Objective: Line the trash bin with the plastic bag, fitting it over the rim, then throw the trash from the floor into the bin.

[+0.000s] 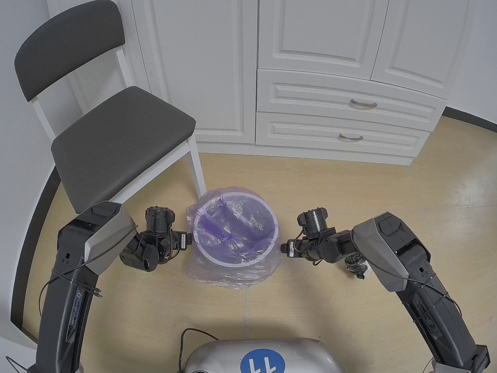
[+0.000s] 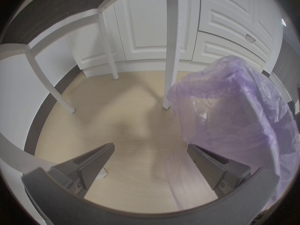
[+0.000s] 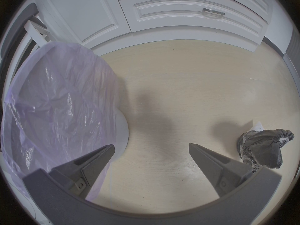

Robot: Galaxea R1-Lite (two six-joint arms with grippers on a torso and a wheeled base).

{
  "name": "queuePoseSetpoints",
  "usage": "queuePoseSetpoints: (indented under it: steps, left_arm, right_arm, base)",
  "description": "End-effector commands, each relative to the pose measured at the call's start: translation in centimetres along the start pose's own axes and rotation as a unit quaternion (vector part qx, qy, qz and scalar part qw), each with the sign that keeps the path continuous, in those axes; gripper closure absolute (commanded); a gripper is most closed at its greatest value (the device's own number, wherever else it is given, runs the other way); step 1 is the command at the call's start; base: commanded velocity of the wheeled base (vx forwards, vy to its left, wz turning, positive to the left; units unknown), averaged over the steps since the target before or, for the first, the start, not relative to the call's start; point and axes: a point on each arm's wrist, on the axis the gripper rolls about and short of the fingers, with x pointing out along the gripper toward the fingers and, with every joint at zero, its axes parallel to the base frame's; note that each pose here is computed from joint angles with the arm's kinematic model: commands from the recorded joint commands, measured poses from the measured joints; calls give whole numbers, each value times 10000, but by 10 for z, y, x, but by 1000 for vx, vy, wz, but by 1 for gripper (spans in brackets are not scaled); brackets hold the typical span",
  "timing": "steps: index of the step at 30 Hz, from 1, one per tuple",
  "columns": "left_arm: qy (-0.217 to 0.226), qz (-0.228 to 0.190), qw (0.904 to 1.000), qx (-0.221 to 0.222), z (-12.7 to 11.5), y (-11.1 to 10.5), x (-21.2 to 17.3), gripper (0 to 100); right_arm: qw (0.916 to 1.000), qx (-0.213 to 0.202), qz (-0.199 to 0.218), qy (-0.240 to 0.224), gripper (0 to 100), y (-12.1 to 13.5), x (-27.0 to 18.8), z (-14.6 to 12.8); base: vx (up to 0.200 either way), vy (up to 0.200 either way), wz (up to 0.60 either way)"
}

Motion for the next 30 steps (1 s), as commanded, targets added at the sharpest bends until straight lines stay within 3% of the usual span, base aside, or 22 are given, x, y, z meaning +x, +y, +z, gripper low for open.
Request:
queuePoseSetpoints:
  steps: [1,21,30]
  left_arm:
    - [77,-104,9999,1,-1,0,7,0]
    - [413,-152,9990,72,-1,-5,38,0]
    - [614,-99,9980,101,9,7,9,0]
  right_arm:
    - [10000,0,-4,4,0,0,0,-1]
    - [10000,-1,-7,11,0,0,0,-1]
    - [9999,0,-57,-103,0,1,-2,4]
  base:
    - [0,0,0]
    - [0,0,0]
    - [0,0,0]
